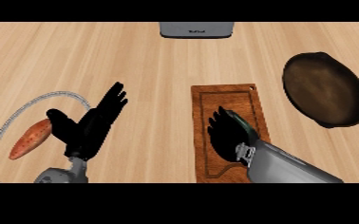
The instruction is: Pick the eggplant from the cutting board and place it in the pan
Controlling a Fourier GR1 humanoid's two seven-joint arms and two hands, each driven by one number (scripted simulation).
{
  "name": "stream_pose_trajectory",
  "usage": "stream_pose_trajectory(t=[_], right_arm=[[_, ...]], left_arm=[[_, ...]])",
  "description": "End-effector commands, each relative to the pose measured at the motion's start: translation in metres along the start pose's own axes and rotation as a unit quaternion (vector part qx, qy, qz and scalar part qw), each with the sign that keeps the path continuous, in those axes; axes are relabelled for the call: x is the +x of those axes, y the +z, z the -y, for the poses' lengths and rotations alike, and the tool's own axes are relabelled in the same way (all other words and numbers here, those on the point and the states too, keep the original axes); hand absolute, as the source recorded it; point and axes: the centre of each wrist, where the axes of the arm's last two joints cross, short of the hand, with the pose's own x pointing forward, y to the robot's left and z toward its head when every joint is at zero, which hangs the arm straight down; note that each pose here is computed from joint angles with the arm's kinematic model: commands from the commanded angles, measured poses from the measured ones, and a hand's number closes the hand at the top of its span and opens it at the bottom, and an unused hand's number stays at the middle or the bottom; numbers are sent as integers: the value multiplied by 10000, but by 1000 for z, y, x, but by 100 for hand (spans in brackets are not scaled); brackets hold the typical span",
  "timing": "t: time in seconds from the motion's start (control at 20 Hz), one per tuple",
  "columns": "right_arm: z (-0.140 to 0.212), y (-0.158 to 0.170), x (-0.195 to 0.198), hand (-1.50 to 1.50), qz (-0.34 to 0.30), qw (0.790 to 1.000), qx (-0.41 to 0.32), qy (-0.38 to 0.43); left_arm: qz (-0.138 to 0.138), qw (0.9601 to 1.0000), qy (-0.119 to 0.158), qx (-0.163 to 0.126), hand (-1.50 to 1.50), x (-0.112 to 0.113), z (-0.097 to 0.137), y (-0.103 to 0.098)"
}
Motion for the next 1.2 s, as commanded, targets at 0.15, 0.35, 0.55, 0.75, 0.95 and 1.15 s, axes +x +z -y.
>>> stream_pose_trajectory(t=[0.15, 0.35, 0.55, 0.75, 0.95, 1.15], right_arm=[[-7, -24, -10, -150, -63, 10000, 30, 1], [-16, -34, -24, -150, -41, 10000, -20, 45], [-37, -46, -5, 150, 233, 9985, -402, 292], [-28, -48, -14, 150, 429, 9929, -882, 667], [-41, -50, -31, 150, 314, 9917, -951, 804], [-78, -21, -10, 150, -148, 9793, -1564, -1273]], left_arm=[[81, 9999, -52, 42, 0, 2, 11, -2], [83, 9999, 59, -66, 0, 18, 18, -3], [105, 9999, 82, -24, 0, -13, 7, 7], [58, 9999, 36, -132, 0, 5, 2, 6], [-100, 9999, -81, 23, 0, -1, 11, -11], [45, 9995, 15, 303, 0, -6, -11, 9]])
